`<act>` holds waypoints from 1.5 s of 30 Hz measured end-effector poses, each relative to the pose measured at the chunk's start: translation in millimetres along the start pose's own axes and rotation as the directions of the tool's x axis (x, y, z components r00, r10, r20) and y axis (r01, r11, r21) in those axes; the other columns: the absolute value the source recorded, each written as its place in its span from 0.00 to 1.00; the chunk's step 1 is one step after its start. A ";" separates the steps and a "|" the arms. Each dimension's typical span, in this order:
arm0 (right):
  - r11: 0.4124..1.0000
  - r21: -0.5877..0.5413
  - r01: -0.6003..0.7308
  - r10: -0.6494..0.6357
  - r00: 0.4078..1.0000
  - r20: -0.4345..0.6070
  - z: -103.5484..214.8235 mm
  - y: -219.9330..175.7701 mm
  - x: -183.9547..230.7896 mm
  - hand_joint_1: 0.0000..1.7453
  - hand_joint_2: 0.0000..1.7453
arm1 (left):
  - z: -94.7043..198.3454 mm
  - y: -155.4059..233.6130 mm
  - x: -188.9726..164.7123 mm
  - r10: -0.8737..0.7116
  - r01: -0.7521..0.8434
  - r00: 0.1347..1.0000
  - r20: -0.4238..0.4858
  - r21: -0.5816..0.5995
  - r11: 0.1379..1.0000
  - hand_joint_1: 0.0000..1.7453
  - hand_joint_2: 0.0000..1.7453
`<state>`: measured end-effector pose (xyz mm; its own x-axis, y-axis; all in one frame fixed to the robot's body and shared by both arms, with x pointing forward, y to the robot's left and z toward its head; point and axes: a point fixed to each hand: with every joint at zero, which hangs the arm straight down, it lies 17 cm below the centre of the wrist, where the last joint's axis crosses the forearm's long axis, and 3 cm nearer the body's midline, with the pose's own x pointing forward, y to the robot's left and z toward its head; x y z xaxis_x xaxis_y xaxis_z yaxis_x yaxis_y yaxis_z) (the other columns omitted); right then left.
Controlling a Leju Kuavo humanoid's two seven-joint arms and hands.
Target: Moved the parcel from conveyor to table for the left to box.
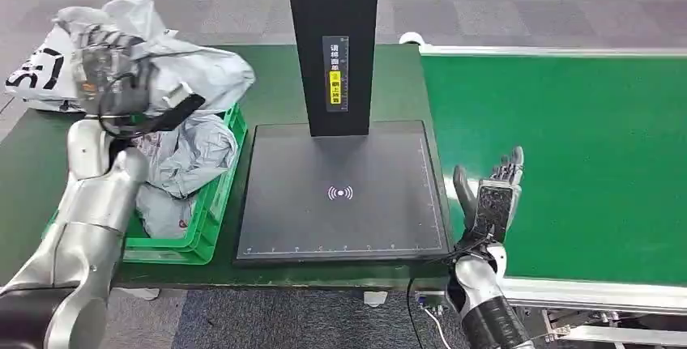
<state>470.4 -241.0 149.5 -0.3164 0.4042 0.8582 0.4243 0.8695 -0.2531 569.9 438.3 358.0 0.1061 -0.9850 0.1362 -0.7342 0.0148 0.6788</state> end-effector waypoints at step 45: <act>0.996 0.021 -0.087 0.088 0.995 -0.049 -1.5 -11.2 -5.6 0.00 1.00 | 113.6 -144.1 -70.6 -0.209 -0.018 0.932 -0.297 -0.614 0.789 0.00 1.00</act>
<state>468.7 -253.4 148.2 -0.2355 0.4646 0.8536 0.4326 0.8366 -0.3361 592.1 486.2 168.5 0.4515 -0.8698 0.1988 -0.1697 0.1350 0.9762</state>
